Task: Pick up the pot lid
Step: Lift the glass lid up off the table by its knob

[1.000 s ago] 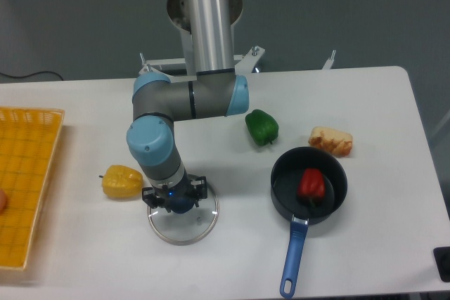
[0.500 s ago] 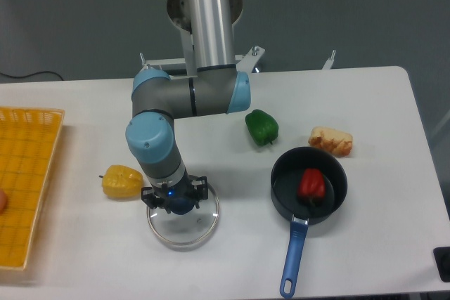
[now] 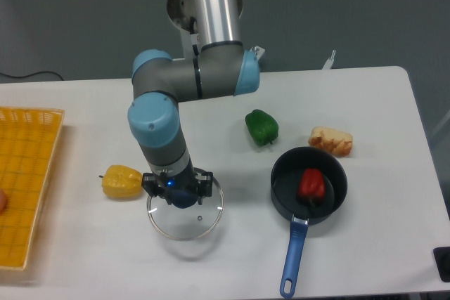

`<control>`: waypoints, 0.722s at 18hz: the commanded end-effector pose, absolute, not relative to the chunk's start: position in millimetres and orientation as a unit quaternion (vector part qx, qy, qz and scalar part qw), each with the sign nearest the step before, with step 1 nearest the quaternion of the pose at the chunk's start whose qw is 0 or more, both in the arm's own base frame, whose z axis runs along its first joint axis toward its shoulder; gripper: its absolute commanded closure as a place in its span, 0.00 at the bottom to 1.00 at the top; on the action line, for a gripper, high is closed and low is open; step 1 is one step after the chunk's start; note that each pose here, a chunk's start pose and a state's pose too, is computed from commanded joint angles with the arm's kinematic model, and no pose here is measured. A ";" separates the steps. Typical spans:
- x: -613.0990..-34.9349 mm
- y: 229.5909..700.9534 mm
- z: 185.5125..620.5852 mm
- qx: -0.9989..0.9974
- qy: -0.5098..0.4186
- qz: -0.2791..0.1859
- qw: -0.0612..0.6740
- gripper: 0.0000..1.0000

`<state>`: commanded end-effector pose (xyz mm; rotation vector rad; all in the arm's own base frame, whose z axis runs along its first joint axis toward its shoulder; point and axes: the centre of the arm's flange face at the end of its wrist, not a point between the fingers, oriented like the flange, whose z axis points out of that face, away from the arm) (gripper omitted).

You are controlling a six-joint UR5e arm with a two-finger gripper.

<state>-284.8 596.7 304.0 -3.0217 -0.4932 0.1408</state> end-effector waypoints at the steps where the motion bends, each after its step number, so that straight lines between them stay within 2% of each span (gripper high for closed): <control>1: -285.1 595.5 313.4 -0.989 -0.137 0.046 0.036 0.40; 5: -295.6 585.1 341.3 -0.995 -0.080 0.053 0.039 0.40; 13: -294.3 581.3 342.7 -0.997 -0.055 0.049 0.029 0.40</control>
